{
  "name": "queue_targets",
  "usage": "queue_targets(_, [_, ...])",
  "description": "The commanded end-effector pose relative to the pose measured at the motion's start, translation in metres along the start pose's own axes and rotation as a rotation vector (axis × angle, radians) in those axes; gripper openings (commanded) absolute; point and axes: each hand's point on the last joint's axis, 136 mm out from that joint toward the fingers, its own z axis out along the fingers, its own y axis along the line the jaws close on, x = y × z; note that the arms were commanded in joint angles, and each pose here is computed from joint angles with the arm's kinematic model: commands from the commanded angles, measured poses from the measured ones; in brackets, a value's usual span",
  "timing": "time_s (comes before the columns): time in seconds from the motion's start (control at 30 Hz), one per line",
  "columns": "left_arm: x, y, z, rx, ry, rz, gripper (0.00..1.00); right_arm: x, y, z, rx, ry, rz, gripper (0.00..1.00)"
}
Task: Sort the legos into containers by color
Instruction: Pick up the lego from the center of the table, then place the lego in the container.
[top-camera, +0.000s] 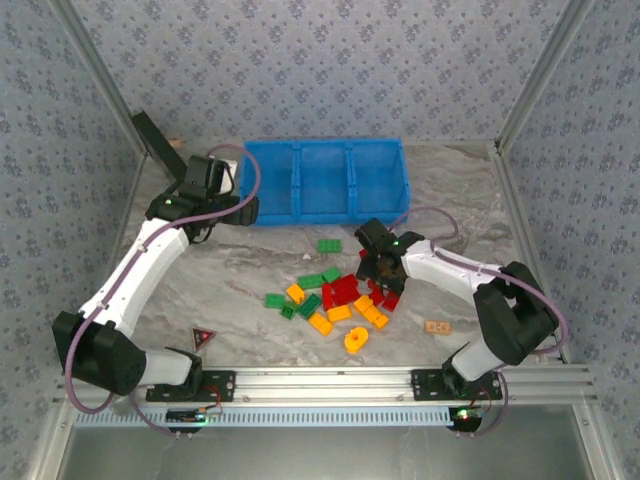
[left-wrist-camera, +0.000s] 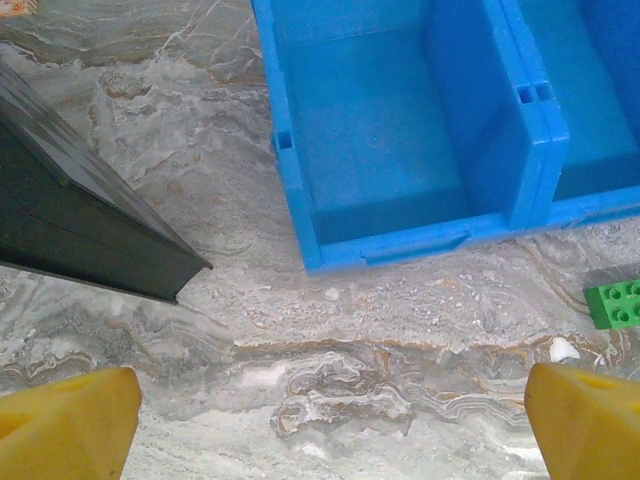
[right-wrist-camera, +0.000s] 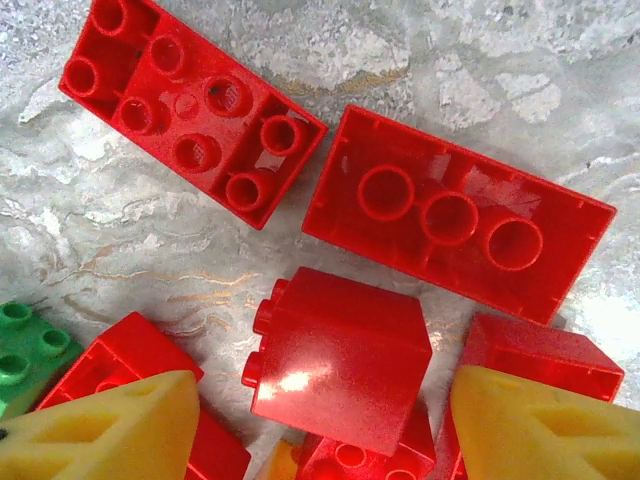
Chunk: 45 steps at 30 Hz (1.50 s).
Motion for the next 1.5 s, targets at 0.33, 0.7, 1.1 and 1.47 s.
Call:
queue_targets(0.33, [-0.012, -0.002, -0.024, 0.009, -0.037, 0.033, 0.99, -0.011, 0.005, 0.016, 0.049, -0.015, -0.031, 0.57])
queue_targets(0.7, [0.0, 0.0, -0.027, 0.006, -0.002, 0.057, 0.99, -0.02, 0.008, 0.025, 0.072, -0.006, -0.102, 0.4])
queue_targets(1.1, [0.059, -0.03, -0.025, 0.112, 0.137, -0.066, 0.96, -0.082, 0.044, -0.082, -0.05, -0.172, -0.35, 0.34])
queue_targets(1.47, [0.076, -0.132, 0.007, 0.217, 0.153, -0.126, 0.95, -0.203, 0.07, -0.085, -0.073, -0.399, -0.364, 0.34])
